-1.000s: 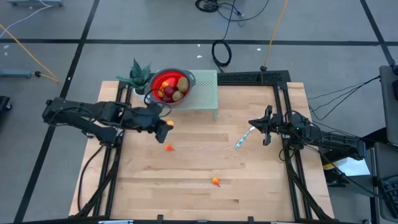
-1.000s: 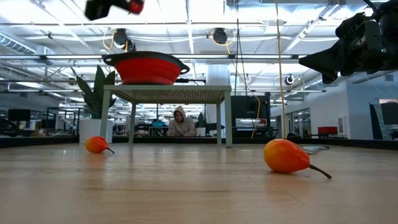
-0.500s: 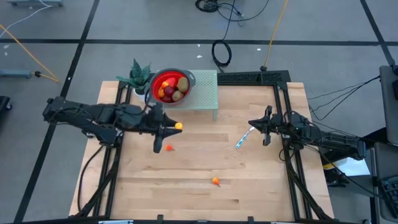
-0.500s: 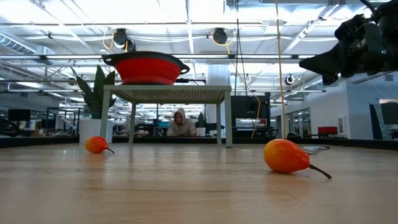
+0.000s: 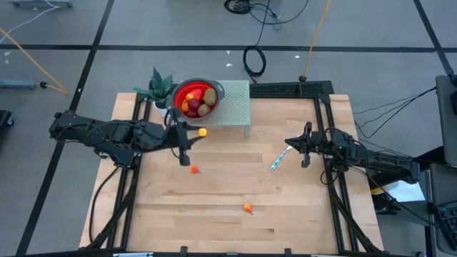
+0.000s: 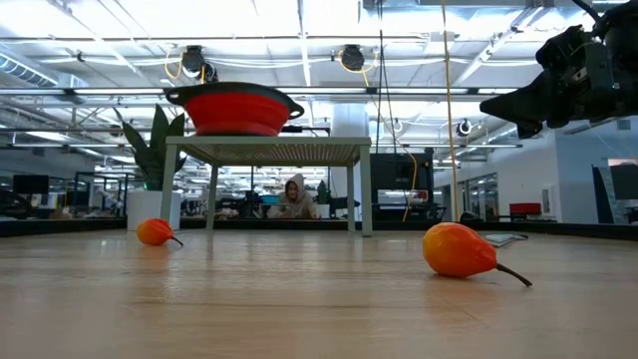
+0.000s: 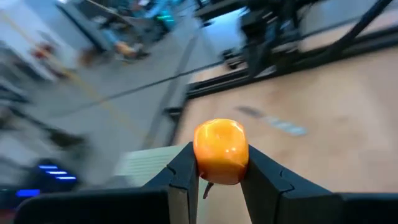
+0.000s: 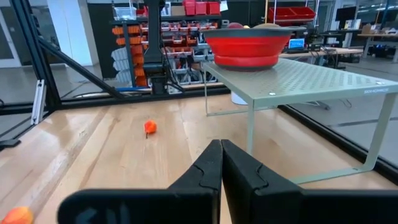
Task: Pick & Place Fruit
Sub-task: Put the pear into the red strainer bowl on the shelf
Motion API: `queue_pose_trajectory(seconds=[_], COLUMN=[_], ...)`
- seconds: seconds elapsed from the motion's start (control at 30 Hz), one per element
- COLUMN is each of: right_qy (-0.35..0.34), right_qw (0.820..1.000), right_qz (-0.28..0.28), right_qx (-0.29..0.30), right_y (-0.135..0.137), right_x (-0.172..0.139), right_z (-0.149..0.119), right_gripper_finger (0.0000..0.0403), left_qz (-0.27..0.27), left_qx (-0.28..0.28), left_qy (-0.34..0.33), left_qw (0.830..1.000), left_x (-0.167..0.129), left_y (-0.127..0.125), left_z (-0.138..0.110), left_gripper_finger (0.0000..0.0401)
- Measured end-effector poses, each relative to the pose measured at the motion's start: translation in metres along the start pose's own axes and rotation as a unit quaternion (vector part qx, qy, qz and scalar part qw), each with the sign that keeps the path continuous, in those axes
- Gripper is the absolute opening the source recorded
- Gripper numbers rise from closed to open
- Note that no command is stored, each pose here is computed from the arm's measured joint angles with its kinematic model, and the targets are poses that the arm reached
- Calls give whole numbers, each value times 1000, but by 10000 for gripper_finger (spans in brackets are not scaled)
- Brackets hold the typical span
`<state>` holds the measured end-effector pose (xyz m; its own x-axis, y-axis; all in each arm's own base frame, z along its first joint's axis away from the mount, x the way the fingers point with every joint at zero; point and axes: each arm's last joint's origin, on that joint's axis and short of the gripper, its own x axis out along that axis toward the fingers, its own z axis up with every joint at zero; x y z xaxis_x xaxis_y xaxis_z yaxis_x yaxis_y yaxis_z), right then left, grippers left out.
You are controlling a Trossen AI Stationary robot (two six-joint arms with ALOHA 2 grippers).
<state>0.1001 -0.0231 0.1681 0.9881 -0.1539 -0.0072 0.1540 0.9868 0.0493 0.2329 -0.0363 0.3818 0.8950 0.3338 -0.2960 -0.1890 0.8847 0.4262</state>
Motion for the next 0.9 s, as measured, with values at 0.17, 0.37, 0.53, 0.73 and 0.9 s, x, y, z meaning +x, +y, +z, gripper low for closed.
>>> queue_pose_trajectory(seconds=[0.17,0.37,0.53,0.73,0.9], right_qy=[0,0,0,0,0], right_qw=[1000,1000,1000,1000,1000], right_qz=[0,0,0,0,0], right_qx=[-10,-13,-18,-18,-17], right_y=[0,0,0,0,0], right_x=[0,0,0,0,0], right_z=[0,0,0,0,0], right_gripper_finger=[0,0,0,0,0], left_qz=[84,114,117,144,175], left_qx=[86,137,87,-115,-232], left_qy=[30,48,43,28,20], left_qw=[992,983,988,982,957], left_x=[0,-1,-1,4,10], left_y=[5,7,7,17,29], left_z=[-1,-2,-2,-5,-9], left_gripper_finger=[88,88,88,88,88])
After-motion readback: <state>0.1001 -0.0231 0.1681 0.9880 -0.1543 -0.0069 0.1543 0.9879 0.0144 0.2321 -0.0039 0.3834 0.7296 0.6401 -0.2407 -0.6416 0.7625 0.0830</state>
